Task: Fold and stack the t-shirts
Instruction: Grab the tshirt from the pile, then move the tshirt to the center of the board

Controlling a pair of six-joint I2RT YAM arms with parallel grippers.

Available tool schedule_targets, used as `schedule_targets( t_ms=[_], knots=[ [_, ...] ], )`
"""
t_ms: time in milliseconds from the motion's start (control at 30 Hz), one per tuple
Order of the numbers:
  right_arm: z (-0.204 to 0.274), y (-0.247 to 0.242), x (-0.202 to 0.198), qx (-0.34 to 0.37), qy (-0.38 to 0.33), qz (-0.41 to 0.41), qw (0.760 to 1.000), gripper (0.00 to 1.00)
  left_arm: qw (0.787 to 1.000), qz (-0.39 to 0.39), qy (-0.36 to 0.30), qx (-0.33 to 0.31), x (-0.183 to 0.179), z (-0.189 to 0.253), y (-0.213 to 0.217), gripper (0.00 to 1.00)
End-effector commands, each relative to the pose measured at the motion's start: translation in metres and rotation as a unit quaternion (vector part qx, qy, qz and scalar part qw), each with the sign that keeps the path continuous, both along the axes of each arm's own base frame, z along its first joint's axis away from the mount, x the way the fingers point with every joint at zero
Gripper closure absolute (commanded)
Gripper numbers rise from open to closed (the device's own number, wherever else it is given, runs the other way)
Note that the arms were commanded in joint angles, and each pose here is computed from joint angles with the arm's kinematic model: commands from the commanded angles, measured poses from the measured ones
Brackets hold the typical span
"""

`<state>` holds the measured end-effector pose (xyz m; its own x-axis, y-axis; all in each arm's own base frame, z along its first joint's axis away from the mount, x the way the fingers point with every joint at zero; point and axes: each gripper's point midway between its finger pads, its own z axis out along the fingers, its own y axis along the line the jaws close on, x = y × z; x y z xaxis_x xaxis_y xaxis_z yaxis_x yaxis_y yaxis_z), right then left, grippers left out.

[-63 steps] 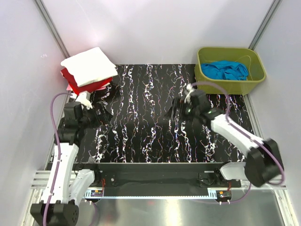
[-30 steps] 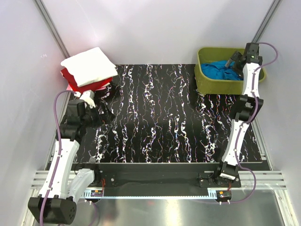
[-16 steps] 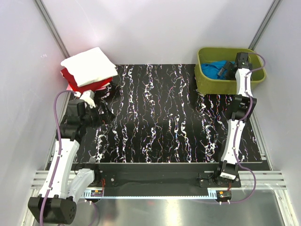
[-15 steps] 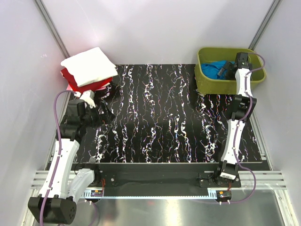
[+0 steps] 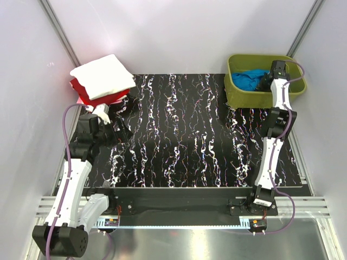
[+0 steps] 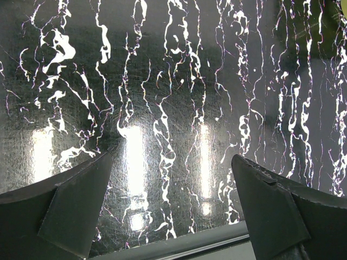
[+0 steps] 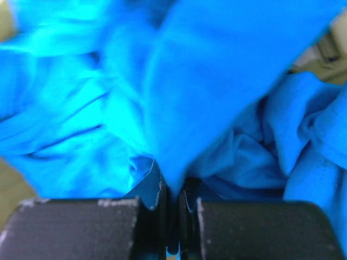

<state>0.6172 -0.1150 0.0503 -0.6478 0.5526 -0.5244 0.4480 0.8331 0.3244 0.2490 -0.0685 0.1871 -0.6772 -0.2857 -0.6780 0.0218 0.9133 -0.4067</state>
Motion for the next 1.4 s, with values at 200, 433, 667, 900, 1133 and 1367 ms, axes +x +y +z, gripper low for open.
schedule_targets(
  t_ms=[200, 433, 667, 900, 1133, 1367],
  knots=[
    [0.29, 0.076, 0.01, 0.055, -0.318, 0.112, 0.94, 1.0, 0.999, -0.006, -0.04, 0.003, 0.007, 0.016, -0.001, 0.01],
    [0.388, 0.104, -0.035, 0.088, -0.395, 0.149, 0.902, 1.0, 0.999, -0.008, -0.043, 0.002, 0.006, 0.017, -0.001, 0.01],
    [0.445, 0.15, -0.085, 0.162, -0.422, 0.22, 0.865, 1.0, 0.999, -0.006, -0.052, 0.003, 0.006, 0.02, 0.0, 0.01],
    [0.522, 0.234, -0.177, 0.254, -0.454, 0.377, 0.766, 1.0, 0.999, -0.004, -0.053, 0.005, 0.005, 0.021, 0.0, 0.01],
    [0.502, 0.26, -0.215, 0.309, -0.406, 0.391, 0.766, 1.0, 0.998, -0.002, -0.055, 0.006, 0.005, 0.022, 0.001, 0.01],
    [0.251, 0.202, -0.208, 0.205, -0.124, 0.158, 0.958, 0.0, 0.999, 0.006, -0.051, 0.012, 0.005, 0.02, 0.004, 0.01]
  ],
)
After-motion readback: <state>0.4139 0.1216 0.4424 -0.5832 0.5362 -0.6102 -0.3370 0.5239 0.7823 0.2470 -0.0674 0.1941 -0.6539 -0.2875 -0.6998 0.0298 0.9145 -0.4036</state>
